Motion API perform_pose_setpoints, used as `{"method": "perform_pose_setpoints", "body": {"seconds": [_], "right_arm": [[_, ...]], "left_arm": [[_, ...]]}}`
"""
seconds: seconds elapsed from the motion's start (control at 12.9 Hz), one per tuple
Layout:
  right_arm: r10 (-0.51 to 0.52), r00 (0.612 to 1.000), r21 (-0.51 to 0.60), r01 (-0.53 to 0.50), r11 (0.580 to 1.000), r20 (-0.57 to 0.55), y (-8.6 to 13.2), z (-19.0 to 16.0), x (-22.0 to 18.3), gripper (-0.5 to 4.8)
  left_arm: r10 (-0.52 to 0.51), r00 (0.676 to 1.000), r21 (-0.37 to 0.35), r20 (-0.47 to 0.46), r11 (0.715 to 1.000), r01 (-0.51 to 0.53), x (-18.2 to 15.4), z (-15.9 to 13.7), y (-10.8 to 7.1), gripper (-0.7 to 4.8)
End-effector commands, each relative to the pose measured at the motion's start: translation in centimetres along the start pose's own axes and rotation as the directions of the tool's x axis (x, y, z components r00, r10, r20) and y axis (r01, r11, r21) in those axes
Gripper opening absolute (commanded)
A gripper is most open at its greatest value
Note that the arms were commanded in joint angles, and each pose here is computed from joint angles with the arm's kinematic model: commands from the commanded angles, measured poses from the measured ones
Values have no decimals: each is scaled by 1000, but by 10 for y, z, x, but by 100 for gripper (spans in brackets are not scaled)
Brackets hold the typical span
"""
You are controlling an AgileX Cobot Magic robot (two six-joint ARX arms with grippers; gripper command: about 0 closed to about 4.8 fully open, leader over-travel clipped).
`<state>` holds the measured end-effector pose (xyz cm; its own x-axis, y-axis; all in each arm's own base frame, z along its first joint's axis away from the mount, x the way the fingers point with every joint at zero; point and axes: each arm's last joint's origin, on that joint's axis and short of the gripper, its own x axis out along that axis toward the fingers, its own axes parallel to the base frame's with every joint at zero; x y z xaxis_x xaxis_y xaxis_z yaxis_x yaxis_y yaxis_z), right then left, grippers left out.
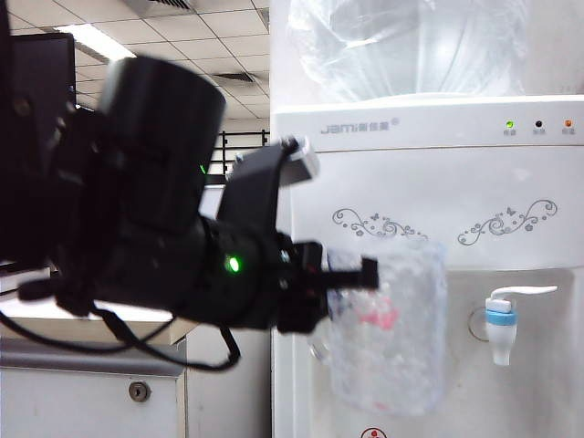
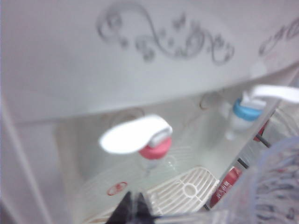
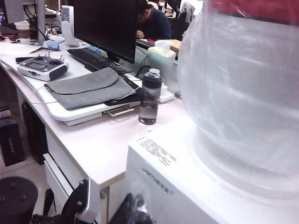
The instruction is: Pick up the plastic mug from the left desk, go to the cold water outlet of the water dispenser, press the vertical switch to get some water, then put the mug back on the desk.
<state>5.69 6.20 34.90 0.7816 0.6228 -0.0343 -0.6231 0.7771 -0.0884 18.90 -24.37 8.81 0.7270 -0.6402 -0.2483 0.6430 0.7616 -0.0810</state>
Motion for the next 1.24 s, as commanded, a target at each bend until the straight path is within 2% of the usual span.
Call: {"method": "perform_pose_setpoints", "body": {"seconds": [0.08,0.23,0.31,0.46,1.24], "right_arm": [[1,1000,-9,-1,1000,-27,0,-2,-1,-1],[1,1000,-10,-1,1000,-29,0,-2,-1,-1],[-21,999,-10,21,1000,-31,-1,-3,-1,-1],[-33,999,-11,32,999,-31,-1,-3,-1,-1],[-58,997,-14,57,998,-41,-2,-3,-1,-1]], "left_arm": [[-22,999,-13,42,1000,23,12,3,-6,-7],[-25,998,-16,63,1000,26,25,6,-10,-7],[-95,994,-9,63,995,96,55,2,-20,-7],[-131,990,-11,43,991,131,55,-1,-23,-6],[-132,990,-11,42,991,133,55,-1,-23,-6]]}}
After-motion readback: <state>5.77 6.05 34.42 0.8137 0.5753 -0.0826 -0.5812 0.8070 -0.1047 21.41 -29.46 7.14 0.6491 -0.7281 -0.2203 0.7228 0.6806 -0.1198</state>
